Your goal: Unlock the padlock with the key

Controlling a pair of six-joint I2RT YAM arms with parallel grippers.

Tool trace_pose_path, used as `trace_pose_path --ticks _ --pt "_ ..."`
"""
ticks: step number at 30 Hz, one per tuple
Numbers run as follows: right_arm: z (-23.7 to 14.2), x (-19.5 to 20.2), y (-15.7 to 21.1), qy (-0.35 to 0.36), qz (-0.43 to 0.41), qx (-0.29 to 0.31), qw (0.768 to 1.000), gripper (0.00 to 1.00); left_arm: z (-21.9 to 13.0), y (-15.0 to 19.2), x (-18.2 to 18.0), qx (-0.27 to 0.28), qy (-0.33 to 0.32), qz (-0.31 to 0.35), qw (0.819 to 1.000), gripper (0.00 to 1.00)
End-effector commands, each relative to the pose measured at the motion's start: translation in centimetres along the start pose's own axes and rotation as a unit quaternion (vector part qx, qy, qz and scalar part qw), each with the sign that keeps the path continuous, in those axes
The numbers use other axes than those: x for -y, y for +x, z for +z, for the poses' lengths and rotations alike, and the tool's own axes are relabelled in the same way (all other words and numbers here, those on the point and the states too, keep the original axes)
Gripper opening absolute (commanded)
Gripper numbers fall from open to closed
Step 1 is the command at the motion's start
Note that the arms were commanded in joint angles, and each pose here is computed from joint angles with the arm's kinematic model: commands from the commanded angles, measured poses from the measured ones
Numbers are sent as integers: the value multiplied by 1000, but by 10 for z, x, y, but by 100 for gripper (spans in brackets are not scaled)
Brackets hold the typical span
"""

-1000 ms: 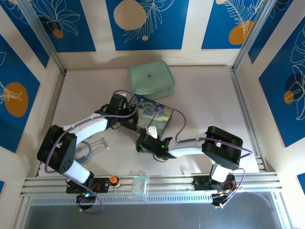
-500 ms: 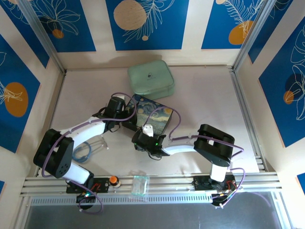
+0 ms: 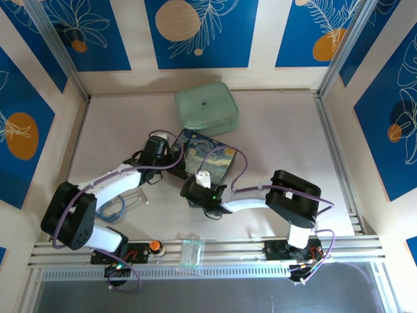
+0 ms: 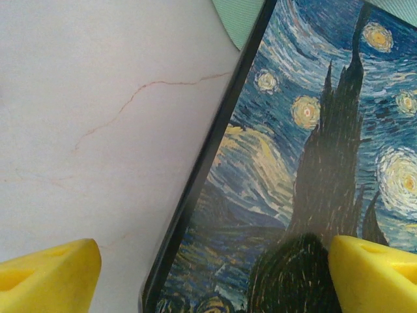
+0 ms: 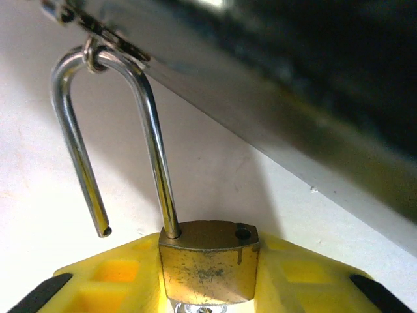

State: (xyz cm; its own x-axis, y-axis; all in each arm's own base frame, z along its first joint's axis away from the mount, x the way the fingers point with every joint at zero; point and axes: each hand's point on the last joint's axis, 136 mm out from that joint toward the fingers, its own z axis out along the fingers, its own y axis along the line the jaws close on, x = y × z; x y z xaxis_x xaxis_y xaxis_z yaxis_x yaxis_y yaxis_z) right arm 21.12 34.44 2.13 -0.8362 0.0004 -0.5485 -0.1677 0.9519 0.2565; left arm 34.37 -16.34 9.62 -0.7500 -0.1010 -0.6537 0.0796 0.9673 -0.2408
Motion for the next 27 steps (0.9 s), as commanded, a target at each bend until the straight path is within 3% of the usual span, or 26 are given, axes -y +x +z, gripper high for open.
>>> trace_pose_path --ticks 1,9,15,20,27 --pt "-7 30 23 37 0 -30 999 31 -1 27 -10 -37 -11 -2 999 86" --pt "-26 63 34 50 36 -40 997 28 -27 53 9 -49 20 -23 998 84" --pt "-43 98 43 70 68 -51 994 28 -51 42 25 -23 62 -26 997 87" --pt "-40 113 45 37 126 -61 989 28 -34 36 55 -20 115 -7 993 89" --pt "-37 116 43 30 157 -64 985 28 -4 50 79 -34 97 46 994 84"
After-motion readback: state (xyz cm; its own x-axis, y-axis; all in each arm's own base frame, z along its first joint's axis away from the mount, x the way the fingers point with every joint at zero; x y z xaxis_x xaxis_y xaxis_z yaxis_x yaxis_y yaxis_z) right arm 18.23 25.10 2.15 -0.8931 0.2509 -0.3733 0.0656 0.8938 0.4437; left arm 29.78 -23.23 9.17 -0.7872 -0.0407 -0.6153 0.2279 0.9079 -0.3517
